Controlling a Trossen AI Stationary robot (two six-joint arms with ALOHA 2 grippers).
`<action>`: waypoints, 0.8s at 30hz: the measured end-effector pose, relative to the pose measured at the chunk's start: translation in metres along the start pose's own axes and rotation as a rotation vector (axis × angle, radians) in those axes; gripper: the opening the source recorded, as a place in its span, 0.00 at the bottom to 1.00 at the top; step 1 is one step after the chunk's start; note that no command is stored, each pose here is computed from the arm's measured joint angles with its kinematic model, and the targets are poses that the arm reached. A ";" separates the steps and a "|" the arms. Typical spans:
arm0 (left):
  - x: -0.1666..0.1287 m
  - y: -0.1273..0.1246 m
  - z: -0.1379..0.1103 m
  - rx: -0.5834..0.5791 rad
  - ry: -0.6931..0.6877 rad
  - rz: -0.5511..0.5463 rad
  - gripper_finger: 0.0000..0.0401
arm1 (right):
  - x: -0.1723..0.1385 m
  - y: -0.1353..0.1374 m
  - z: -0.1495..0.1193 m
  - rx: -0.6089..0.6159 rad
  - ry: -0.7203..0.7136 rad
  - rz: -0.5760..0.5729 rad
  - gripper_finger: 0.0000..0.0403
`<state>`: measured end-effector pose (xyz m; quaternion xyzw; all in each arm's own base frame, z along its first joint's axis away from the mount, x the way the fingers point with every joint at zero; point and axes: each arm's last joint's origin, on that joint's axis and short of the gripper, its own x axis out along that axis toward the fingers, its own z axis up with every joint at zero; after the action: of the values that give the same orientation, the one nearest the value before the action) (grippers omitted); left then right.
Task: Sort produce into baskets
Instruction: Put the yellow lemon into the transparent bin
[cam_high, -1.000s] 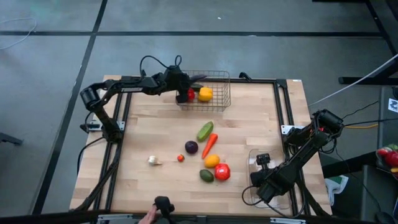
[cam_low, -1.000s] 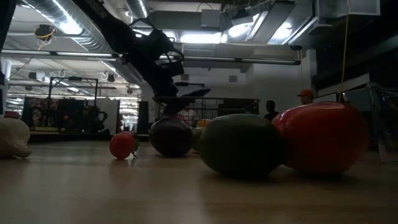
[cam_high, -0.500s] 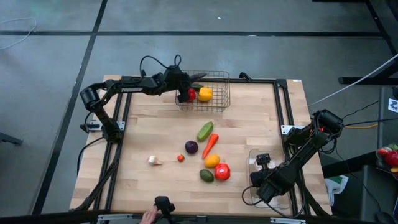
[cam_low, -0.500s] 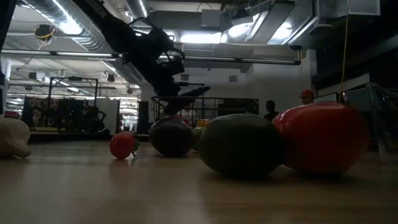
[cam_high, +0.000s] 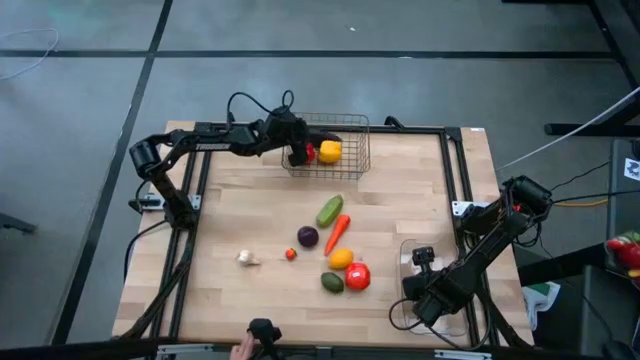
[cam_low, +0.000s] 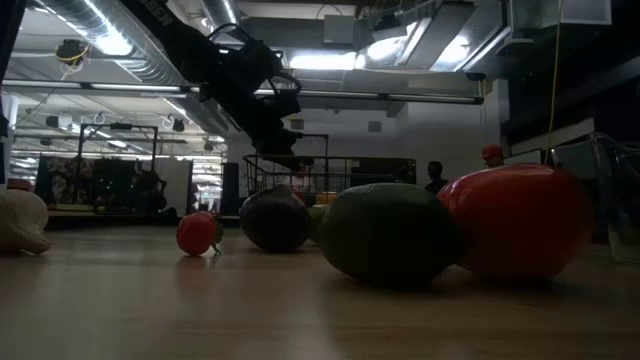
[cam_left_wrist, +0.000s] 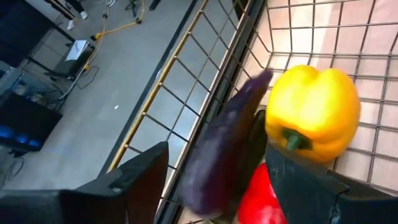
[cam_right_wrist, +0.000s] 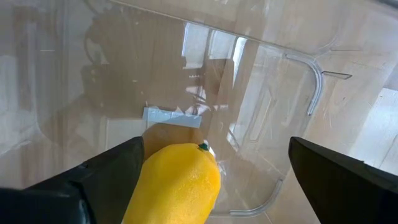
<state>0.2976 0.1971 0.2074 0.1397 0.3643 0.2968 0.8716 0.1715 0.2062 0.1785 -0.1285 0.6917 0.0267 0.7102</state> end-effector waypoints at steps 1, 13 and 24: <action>0.000 0.000 0.000 -0.001 0.000 0.000 0.66 | 0.000 0.000 0.000 0.000 0.000 0.000 0.99; -0.003 -0.006 0.014 -0.048 -0.104 0.017 0.65 | -0.033 -0.001 0.005 -0.004 0.029 -0.030 0.99; -0.011 -0.024 0.031 -0.048 -0.214 0.000 0.65 | -0.084 -0.001 0.025 0.018 -0.190 -0.098 0.99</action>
<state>0.3230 0.1707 0.2242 0.1498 0.2618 0.2885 0.9087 0.1923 0.2225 0.2615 -0.1526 0.6145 -0.0023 0.7740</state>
